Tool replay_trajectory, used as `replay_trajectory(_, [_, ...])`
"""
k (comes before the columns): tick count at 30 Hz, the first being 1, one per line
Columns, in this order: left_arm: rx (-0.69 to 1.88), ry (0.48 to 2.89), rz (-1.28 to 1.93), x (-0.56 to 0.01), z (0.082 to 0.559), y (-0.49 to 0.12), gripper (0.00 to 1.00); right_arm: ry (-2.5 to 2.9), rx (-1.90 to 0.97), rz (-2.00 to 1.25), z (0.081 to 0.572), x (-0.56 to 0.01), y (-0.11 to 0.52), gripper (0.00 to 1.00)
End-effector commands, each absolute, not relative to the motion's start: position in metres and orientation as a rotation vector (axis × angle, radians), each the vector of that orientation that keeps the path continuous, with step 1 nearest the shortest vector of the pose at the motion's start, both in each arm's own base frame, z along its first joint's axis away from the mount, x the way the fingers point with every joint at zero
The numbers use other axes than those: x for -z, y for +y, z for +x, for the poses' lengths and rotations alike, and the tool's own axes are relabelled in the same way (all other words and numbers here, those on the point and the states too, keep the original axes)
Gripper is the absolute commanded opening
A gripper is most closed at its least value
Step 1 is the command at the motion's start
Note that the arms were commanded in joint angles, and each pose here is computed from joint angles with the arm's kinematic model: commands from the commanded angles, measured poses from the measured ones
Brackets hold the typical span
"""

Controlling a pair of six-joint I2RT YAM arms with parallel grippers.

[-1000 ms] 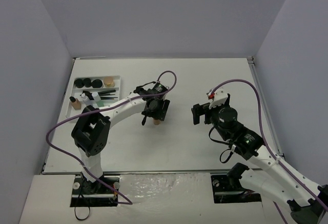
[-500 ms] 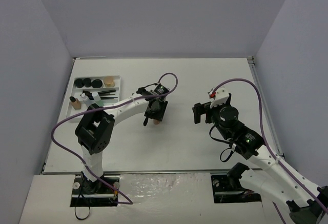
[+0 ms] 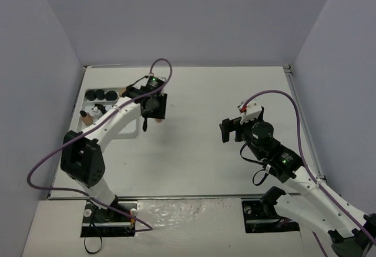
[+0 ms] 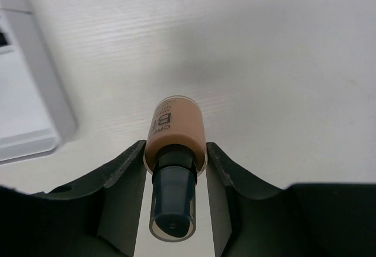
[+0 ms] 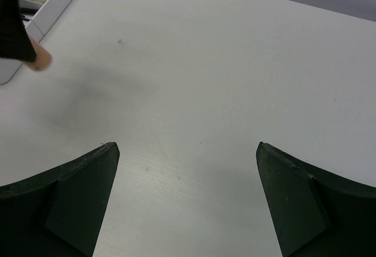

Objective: Organize the makeup

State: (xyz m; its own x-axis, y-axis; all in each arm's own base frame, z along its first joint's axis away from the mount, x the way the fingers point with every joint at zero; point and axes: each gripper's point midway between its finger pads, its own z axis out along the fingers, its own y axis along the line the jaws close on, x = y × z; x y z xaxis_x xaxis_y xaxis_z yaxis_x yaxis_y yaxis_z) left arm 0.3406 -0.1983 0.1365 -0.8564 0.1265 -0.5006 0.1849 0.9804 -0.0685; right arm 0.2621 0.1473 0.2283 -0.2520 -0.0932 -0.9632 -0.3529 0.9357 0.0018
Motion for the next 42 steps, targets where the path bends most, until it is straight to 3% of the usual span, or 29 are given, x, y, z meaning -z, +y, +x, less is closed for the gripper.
replay_trajectory(1, [0.072, 2.511, 0.025, -0.179, 0.365, -0.127, 0.0, 1.745, -0.299, -0.31, 0.267, -0.257, 0.153, 1.0])
replay_trajectory(10, [0.015, 2.53, -0.192, -0.149, 0.398, -0.066, 0.01, 1.741, -0.323, -0.329, 0.264, -0.258, 0.157, 1.0])
replay_trajectory(32, [-0.038, 2.59, -0.256, -0.089, 0.411, -0.046, 0.01, 1.763, -0.316, -0.342, 0.263, -0.253, 0.156, 1.0])
replay_trajectory(42, [-0.044, 2.612, -0.279, -0.077, 0.409, -0.038, 0.12, 1.764, -0.32, -0.346, 0.263, -0.252, 0.157, 1.0])
